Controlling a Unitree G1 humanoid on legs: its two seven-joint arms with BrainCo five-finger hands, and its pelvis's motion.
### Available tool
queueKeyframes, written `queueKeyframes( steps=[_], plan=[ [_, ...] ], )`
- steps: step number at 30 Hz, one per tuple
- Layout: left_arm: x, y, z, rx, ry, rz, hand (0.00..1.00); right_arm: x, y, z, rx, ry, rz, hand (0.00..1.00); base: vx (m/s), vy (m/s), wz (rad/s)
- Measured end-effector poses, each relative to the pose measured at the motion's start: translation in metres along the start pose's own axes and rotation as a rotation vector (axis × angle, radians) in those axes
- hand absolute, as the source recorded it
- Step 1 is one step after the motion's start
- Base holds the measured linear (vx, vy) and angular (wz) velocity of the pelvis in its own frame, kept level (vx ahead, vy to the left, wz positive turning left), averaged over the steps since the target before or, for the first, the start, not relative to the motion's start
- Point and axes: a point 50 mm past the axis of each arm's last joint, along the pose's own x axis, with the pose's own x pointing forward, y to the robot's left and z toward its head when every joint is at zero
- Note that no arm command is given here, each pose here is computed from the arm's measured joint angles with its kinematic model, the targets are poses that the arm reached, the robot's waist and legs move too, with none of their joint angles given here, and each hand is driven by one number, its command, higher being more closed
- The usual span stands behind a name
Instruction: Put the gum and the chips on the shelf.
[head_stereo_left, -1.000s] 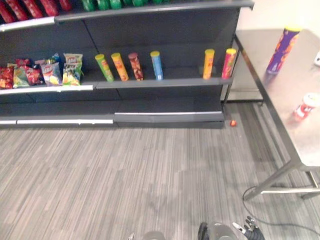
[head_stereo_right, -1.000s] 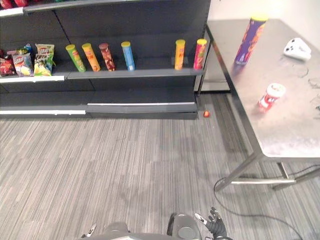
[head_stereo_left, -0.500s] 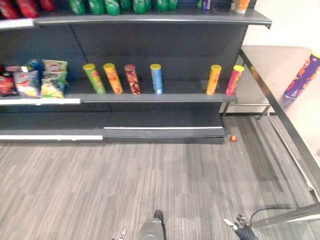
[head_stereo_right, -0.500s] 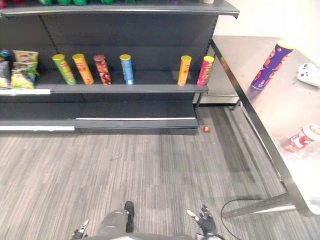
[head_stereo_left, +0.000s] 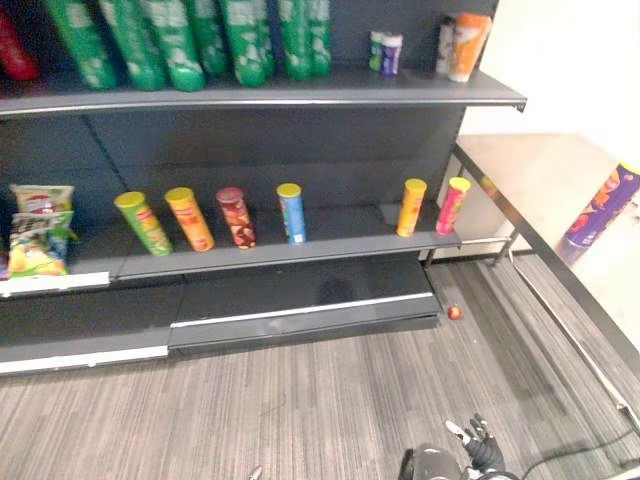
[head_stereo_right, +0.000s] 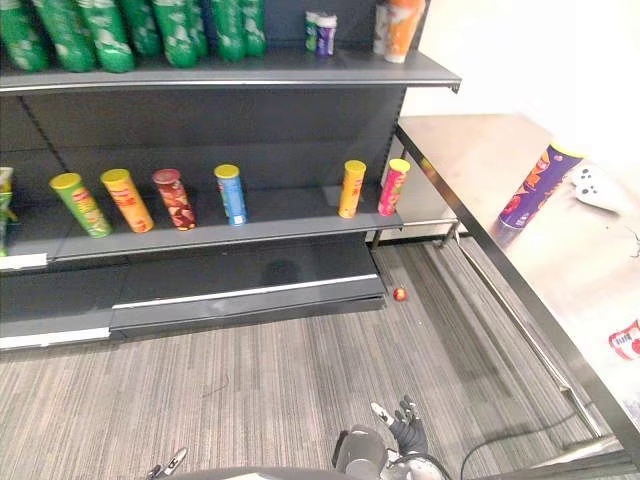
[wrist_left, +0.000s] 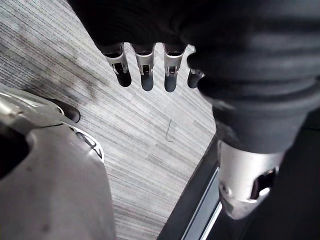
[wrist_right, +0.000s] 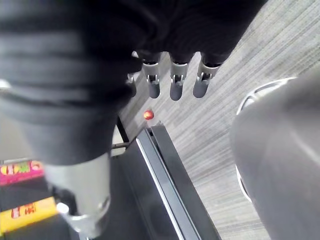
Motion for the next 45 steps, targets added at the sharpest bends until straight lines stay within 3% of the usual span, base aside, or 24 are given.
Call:
queueKeyframes(
  steps=[6, 12, 26, 32, 36, 39, 45],
  plan=[
    [-0.002, -0.016, -0.013, -0.021, 0.028, -0.037, 0.00, 0.006, -0.009, 0.015, -0.049, -0.052, 0.007, 0.00, 0.27, -0.070, -0.75],
    [0.000, -0.012, -0.005, -0.024, -0.005, 0.002, 0.00, 0.005, -0.011, 0.008, -0.058, -0.014, -0.002, 0.00, 0.06, -0.012, -0.12],
    [-0.005, -0.020, -0.013, -0.267, -0.008, 0.029, 0.00, 0.000, -0.001, 0.002, -0.079, 0.015, 0.016, 0.00, 0.17, 0.039, -0.99],
    [-0.009, -0.022, -0.023, -0.296, 0.003, 0.035, 0.00, -0.002, -0.009, 0.002, -0.090, 0.012, 0.004, 0.00, 0.26, 0.339, -1.03],
    [-0.007, -0.004, -0.009, -0.244, -0.062, 0.024, 0.00, -0.012, 0.003, -0.018, -0.049, 0.066, 0.000, 0.00, 0.22, 0.296, -0.86],
    [-0.004, -0.006, -0.005, -0.151, -0.063, -0.015, 0.00, -0.013, 0.003, -0.018, -0.026, 0.060, -0.018, 0.00, 0.14, 0.194, -0.56],
    [-0.003, -0.012, -0.008, -0.111, -0.032, -0.086, 0.00, -0.013, -0.006, -0.014, 0.019, 0.026, -0.062, 0.00, 0.08, 0.101, -0.66]
  ],
)
